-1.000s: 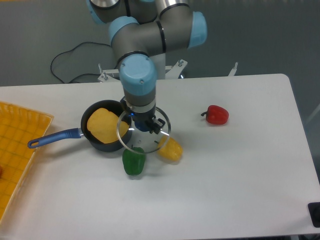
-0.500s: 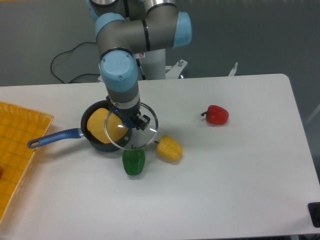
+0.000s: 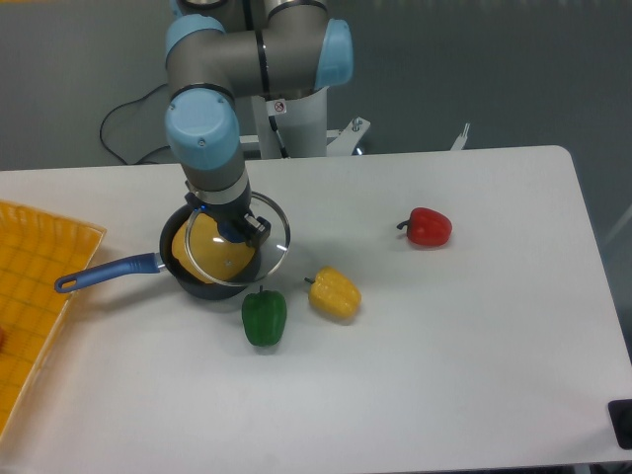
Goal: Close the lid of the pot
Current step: 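Lower the glass lid onto the saucepan rim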
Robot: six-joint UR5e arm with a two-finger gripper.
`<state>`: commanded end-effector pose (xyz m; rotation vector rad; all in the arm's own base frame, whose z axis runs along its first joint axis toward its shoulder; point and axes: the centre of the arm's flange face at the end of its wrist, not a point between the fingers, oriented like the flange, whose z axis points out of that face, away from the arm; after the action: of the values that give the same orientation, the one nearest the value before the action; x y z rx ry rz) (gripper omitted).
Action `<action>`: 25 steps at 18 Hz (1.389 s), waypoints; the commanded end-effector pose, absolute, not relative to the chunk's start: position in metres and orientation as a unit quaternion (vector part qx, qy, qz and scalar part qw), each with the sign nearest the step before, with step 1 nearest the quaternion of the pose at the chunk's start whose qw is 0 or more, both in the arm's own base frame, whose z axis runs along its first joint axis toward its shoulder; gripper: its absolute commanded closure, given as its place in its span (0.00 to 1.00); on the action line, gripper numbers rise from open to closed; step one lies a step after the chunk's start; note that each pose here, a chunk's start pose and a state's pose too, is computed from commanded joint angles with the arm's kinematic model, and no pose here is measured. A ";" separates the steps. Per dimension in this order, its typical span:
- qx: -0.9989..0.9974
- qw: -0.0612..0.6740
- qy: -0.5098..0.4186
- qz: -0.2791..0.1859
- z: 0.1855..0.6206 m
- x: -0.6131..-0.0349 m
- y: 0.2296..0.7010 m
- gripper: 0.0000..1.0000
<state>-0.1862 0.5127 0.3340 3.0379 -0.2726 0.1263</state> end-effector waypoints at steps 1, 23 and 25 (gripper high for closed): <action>0.994 0.045 -0.091 0.043 0.333 -0.184 0.513 0.60; 0.992 0.060 -0.102 0.050 0.315 -0.147 0.517 0.60; 0.991 0.063 -0.105 0.051 0.312 -0.142 0.518 0.60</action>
<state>-0.1421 0.5182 0.3122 2.9959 -0.3171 0.1537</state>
